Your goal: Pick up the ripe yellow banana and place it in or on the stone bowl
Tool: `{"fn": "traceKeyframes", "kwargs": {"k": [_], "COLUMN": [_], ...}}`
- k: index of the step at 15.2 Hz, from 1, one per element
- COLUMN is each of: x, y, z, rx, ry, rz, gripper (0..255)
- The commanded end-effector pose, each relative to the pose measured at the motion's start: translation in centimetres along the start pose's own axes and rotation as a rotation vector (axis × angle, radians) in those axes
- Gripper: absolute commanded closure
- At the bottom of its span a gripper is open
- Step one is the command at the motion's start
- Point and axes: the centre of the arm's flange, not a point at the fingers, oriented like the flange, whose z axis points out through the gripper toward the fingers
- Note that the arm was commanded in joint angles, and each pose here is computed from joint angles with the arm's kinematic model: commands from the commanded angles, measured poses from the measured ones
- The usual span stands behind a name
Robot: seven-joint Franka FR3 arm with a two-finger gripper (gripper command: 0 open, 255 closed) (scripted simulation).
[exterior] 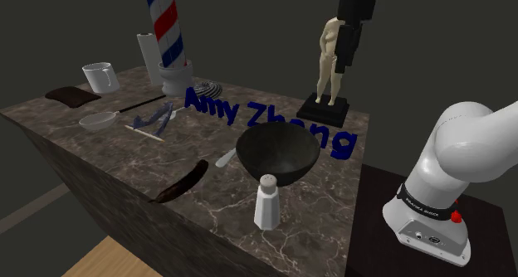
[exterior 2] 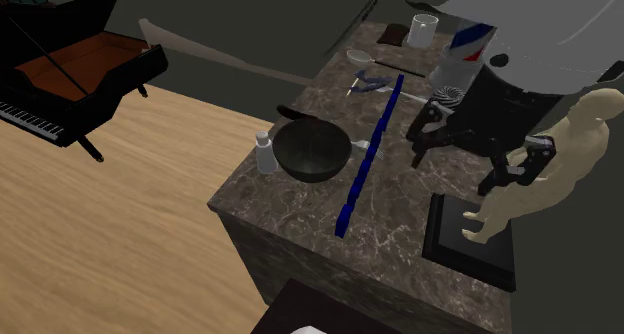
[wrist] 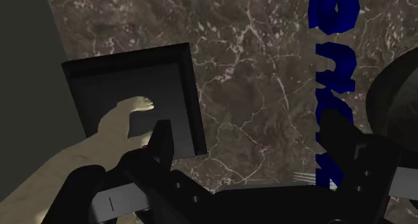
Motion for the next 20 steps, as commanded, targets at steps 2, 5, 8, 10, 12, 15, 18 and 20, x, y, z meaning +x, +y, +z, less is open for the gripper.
{"fn": "traceKeyframes", "kwargs": {"k": [2,5,8,10,12,15,18,20], "x": [-0.1,-0.1,0.3,0.7,1.3,2.5,4.0,5.2], "y": [-1.3,-5.2,-9.0,-11.6,-14.1,-17.7,-21.3,-23.5], "z": [0.4,1.7,3.0,3.8,4.7,6.0,7.4,8.3], "rx": [-0.002,-0.01,-0.017,-0.022,-0.027,-0.035,-0.042,-0.047], "ry": [0.003,0.013,0.023,0.029,0.036,0.045,0.055,0.061], "rz": [0.03,0.119,0.209,0.268,0.328,0.418,0.507,0.567], "gripper": [0,0,0,0,0,0,0,0]}}
